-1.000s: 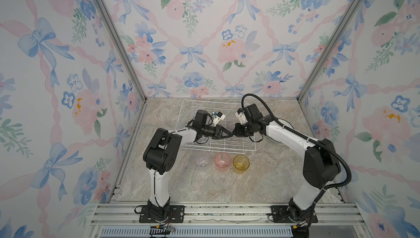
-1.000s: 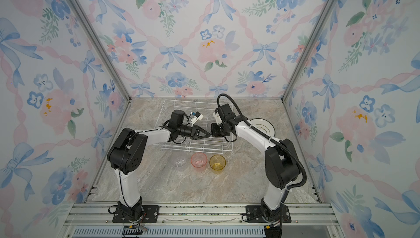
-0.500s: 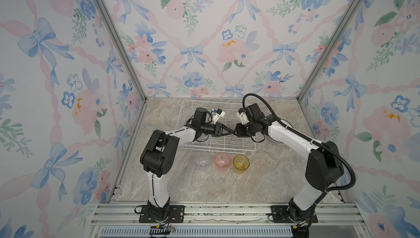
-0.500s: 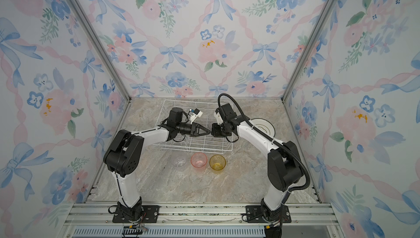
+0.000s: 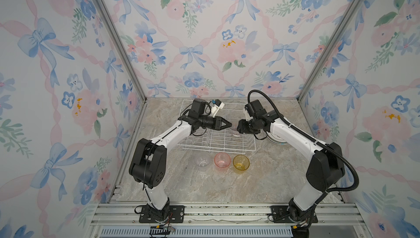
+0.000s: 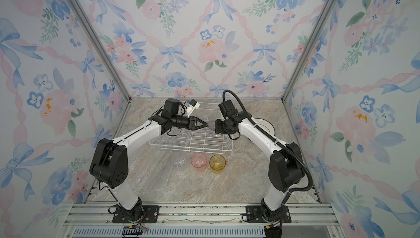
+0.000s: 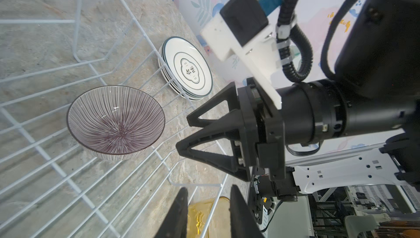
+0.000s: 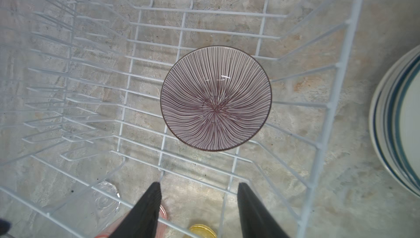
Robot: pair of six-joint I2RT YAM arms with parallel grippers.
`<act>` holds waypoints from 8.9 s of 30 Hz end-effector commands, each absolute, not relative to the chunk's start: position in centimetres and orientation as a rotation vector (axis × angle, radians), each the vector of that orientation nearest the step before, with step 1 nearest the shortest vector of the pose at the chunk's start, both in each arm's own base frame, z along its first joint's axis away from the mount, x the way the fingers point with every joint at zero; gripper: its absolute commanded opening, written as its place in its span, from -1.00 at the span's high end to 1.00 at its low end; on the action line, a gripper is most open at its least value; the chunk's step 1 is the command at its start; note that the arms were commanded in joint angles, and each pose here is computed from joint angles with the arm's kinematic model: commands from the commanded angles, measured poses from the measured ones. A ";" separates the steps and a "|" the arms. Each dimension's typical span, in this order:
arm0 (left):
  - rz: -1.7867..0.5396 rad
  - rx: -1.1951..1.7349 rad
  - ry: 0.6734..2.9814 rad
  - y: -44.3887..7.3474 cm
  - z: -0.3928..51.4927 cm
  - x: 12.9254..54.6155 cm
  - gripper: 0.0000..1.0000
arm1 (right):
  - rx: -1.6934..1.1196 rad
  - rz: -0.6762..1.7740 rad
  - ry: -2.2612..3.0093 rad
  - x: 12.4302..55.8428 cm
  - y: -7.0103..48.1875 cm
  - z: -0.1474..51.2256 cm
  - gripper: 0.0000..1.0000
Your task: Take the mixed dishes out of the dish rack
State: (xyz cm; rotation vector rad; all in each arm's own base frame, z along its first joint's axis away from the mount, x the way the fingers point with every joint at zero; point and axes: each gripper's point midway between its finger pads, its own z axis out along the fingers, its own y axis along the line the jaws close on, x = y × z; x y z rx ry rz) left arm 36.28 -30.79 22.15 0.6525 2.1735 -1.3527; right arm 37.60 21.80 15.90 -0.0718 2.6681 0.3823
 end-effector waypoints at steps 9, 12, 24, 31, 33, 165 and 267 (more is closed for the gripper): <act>-1.068 0.664 2.231 -26.1 22.2 36.0 0.40 | 0.053 0.322 2.727 38.3 21.0 13.9 -0.19; -1.060 0.654 2.230 -25.5 22.1 36.0 0.40 | 0.061 0.316 2.747 38.6 21.2 13.2 -0.20; -1.065 0.625 2.221 -23.9 22.3 36.0 0.40 | 0.080 0.377 2.733 39.3 22.3 12.9 -0.31; -1.073 0.620 2.224 -23.7 22.2 36.1 0.40 | 0.185 0.400 2.686 39.8 21.7 13.2 -0.44; -1.075 0.626 2.223 -23.7 22.1 36.1 0.40 | 0.265 0.426 2.678 40.0 21.8 12.7 -0.44; -0.421 -0.279 2.480 2.7 13.1 40.8 0.40 | 0.311 0.230 2.797 21.4 7.4 9.3 1.00; 0.012 0.110 1.666 -1.5 11.9 35.8 -0.96 | 0.323 -0.308 1.830 33.2 -4.4 14.1 -0.94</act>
